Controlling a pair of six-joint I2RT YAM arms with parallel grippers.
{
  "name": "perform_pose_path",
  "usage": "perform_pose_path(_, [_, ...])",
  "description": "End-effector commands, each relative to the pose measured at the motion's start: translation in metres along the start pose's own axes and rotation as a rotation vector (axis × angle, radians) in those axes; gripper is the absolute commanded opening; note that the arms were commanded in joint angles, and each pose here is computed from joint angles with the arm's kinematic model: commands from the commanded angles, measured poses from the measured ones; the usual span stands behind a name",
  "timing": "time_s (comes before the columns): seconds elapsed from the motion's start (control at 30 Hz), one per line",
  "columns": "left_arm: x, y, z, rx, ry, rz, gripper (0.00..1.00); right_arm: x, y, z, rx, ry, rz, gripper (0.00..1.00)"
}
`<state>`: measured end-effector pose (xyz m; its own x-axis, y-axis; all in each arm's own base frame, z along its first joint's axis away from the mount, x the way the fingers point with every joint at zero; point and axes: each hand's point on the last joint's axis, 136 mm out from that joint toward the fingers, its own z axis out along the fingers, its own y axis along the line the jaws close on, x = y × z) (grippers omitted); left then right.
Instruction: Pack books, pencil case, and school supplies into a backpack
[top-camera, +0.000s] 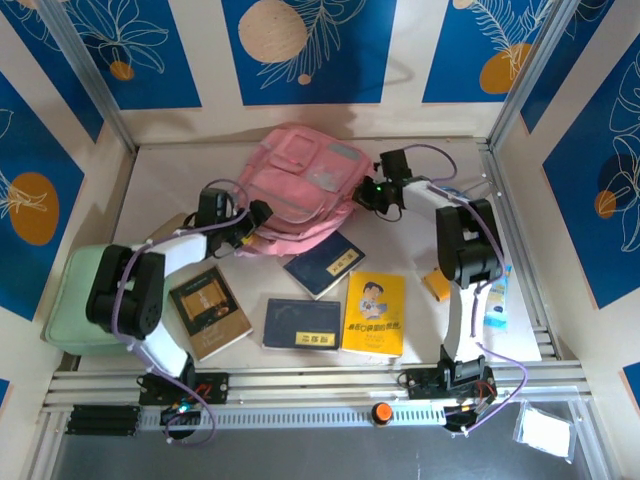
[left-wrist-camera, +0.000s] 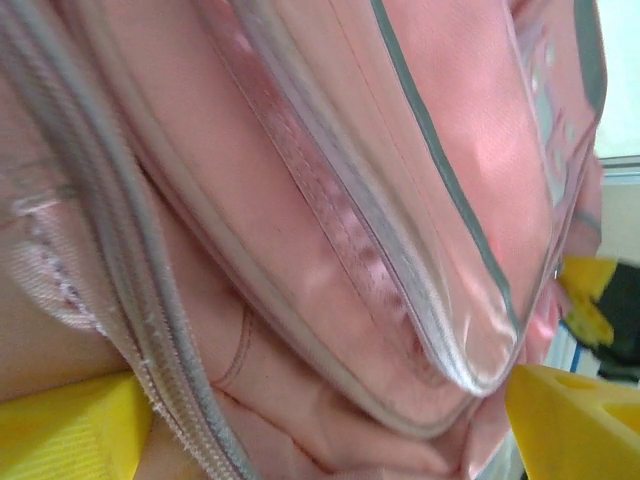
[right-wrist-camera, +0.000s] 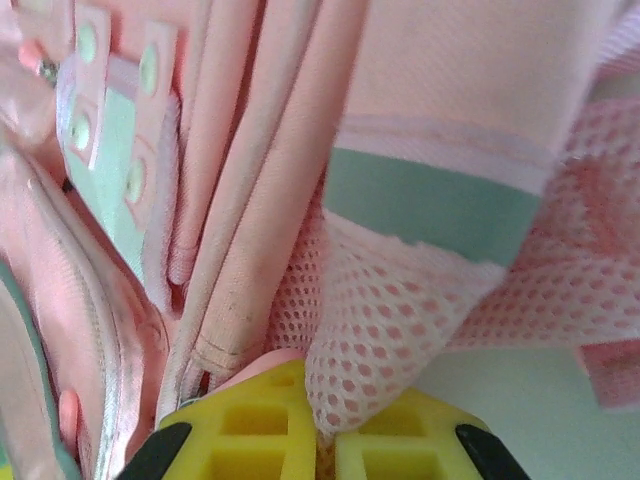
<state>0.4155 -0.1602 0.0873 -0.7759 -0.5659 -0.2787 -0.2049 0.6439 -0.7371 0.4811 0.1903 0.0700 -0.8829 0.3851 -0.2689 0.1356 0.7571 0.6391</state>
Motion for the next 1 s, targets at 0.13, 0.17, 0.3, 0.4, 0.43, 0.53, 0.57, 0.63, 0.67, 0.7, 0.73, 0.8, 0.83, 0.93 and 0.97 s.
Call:
perform_pose_path(0.13, [-0.031, -0.026, 0.043, 0.031, 0.030, 0.112, 0.89, 0.058, 0.015, -0.030, -0.113, 0.041, 0.126, 0.12])
perform_pose_path(0.17, [-0.037, -0.026, 0.047, 0.017, 0.025, 0.126, 0.89, 0.060, 0.013, -0.031, -0.115, 0.036, 0.150, 0.16])
perform_pose_path(0.3, [-0.056, -0.022, 0.041, -0.077, -0.032, 0.226, 0.84, 0.057, -0.034, -0.050, 0.111, -0.070, 0.325, 0.46])
perform_pose_path(0.4, [-0.057, -0.027, 0.016, -0.115, -0.059, 0.280, 0.84, 0.048, -0.029, -0.063, 0.046, -0.106, 0.315, 0.54])
perform_pose_path(0.43, [-0.053, -0.028, 0.008, -0.120, -0.059, 0.288, 0.84, 0.046, -0.026, -0.065, 0.026, -0.103, 0.313, 0.55])
perform_pose_path(0.53, [-0.037, -0.025, -0.012, -0.134, -0.049, 0.284, 0.85, 0.039, -0.025, -0.065, 0.008, -0.077, 0.334, 0.55])
perform_pose_path(0.57, [-0.031, -0.027, -0.017, -0.127, -0.048, 0.280, 0.85, 0.038, -0.026, -0.063, 0.005, -0.072, 0.343, 0.54])
perform_pose_path(0.63, [-0.013, -0.028, -0.024, -0.109, -0.036, 0.267, 0.85, 0.036, -0.033, -0.056, 0.005, -0.062, 0.382, 0.53])
perform_pose_path(0.67, [-0.005, -0.033, -0.026, -0.092, -0.032, 0.264, 0.85, 0.035, -0.036, -0.054, 0.007, -0.054, 0.406, 0.51])
perform_pose_path(0.7, [0.004, -0.036, -0.027, -0.079, -0.021, 0.258, 0.85, 0.034, -0.039, -0.052, 0.008, -0.049, 0.433, 0.49])
perform_pose_path(0.73, [0.012, -0.041, -0.027, -0.064, -0.014, 0.254, 0.85, 0.034, -0.044, -0.049, 0.015, -0.046, 0.460, 0.47])
perform_pose_path(0.8, [0.030, -0.052, -0.023, -0.029, 0.007, 0.256, 0.85, 0.034, -0.049, -0.047, 0.023, -0.053, 0.478, 0.45])
perform_pose_path(0.83, [0.038, -0.058, -0.020, -0.010, 0.023, 0.258, 0.85, 0.033, -0.050, -0.045, 0.024, -0.052, 0.478, 0.45])
perform_pose_path(0.93, [0.062, -0.070, -0.006, 0.022, 0.072, 0.274, 0.85, 0.033, -0.048, -0.038, 0.018, -0.030, 0.469, 0.36])
perform_pose_path(0.97, [0.066, -0.072, -0.001, 0.029, 0.079, 0.274, 0.85, 0.033, -0.047, -0.037, 0.012, -0.028, 0.462, 0.32])
